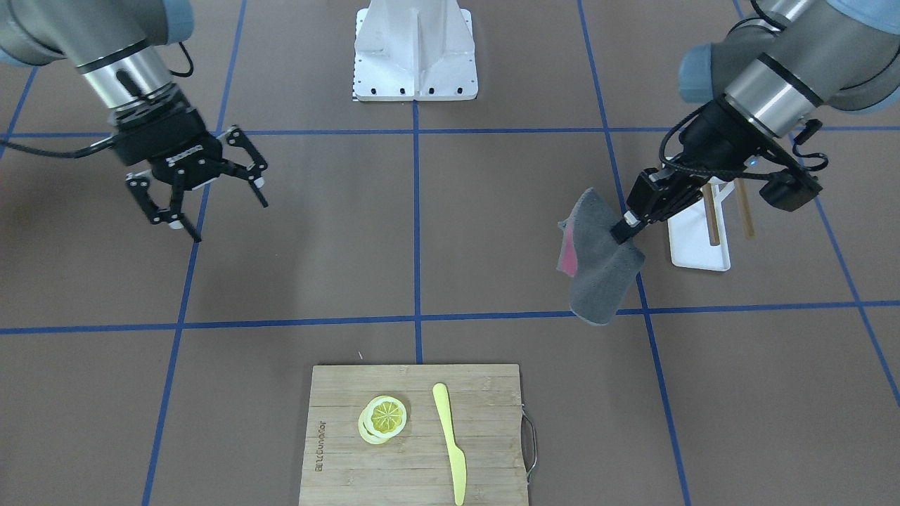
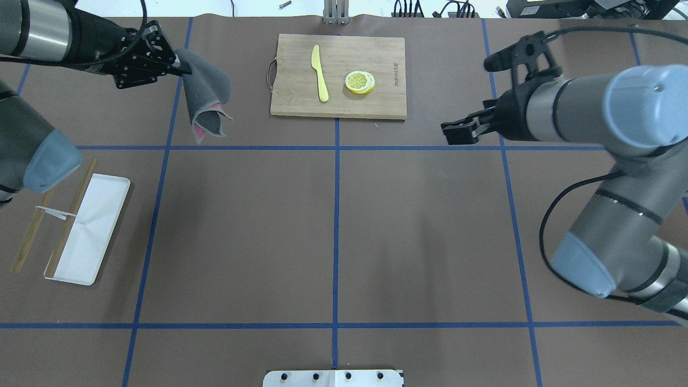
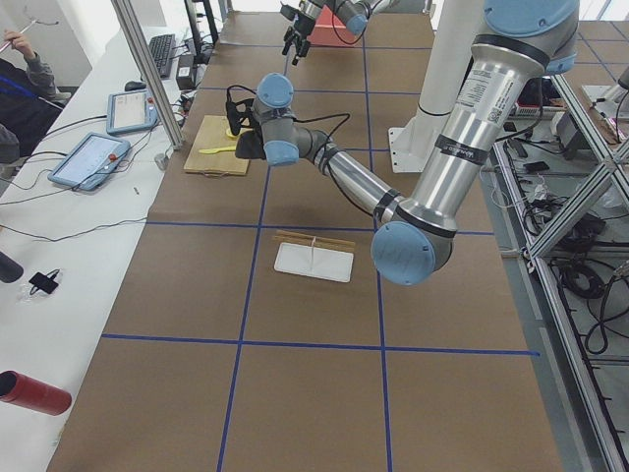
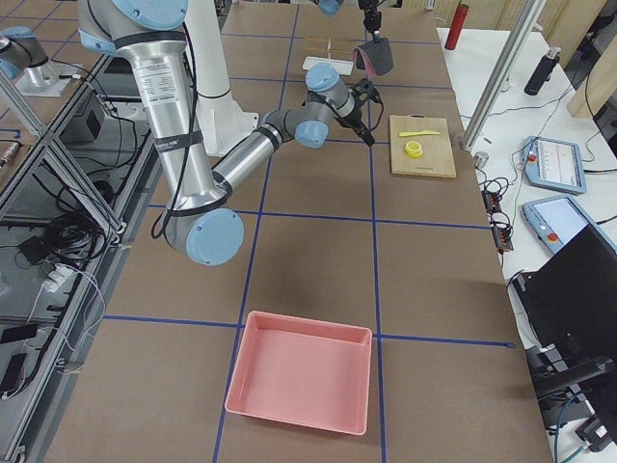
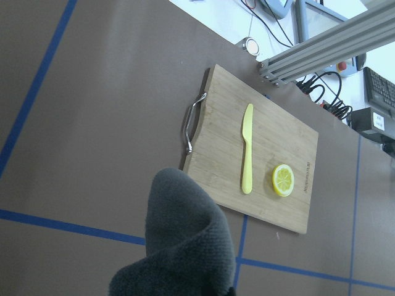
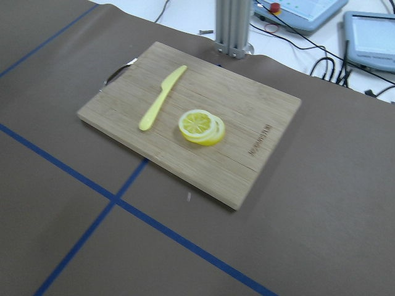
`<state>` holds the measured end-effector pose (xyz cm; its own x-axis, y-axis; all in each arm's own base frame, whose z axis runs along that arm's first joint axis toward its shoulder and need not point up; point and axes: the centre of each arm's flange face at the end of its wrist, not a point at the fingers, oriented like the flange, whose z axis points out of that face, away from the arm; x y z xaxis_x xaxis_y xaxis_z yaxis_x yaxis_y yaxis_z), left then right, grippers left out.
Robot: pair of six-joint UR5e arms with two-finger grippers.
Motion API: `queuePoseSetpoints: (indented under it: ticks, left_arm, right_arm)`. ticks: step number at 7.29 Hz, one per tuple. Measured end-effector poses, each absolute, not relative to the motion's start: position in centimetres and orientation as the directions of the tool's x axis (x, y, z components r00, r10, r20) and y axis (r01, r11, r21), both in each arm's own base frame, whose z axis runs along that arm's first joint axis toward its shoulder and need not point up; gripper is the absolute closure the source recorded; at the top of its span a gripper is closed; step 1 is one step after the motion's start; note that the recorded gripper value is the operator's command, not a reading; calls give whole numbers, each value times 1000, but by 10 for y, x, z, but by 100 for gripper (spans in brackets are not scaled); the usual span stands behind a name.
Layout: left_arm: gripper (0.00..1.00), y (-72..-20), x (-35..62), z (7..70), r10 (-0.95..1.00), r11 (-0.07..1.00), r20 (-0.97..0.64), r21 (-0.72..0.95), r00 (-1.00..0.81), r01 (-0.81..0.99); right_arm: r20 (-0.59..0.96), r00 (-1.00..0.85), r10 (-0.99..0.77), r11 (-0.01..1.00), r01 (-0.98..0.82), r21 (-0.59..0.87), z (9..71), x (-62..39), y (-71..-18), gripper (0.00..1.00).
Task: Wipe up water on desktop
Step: 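Lift the gray cloth with the left gripper while the right arm moves in, then grasp the gray cloth held by the left gripper with the right gripper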
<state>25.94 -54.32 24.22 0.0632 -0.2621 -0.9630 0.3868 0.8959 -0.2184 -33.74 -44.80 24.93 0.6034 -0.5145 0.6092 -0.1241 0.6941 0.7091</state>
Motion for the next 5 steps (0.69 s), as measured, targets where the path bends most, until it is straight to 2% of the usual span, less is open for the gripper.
queuePoseSetpoints:
  ticks: [2,5]
  left_arm:
    - [100,-534,279,204,-331,872,-943,-314,-20,376]
    - [100,-492,304,149,-410,861,-904,-428,-123,275]
  right_arm:
    - [576,622,-531,626,-171,761,215,-413,-397,7]
    - [544,645,-536,557,-215,803,183,-470,-345,7]
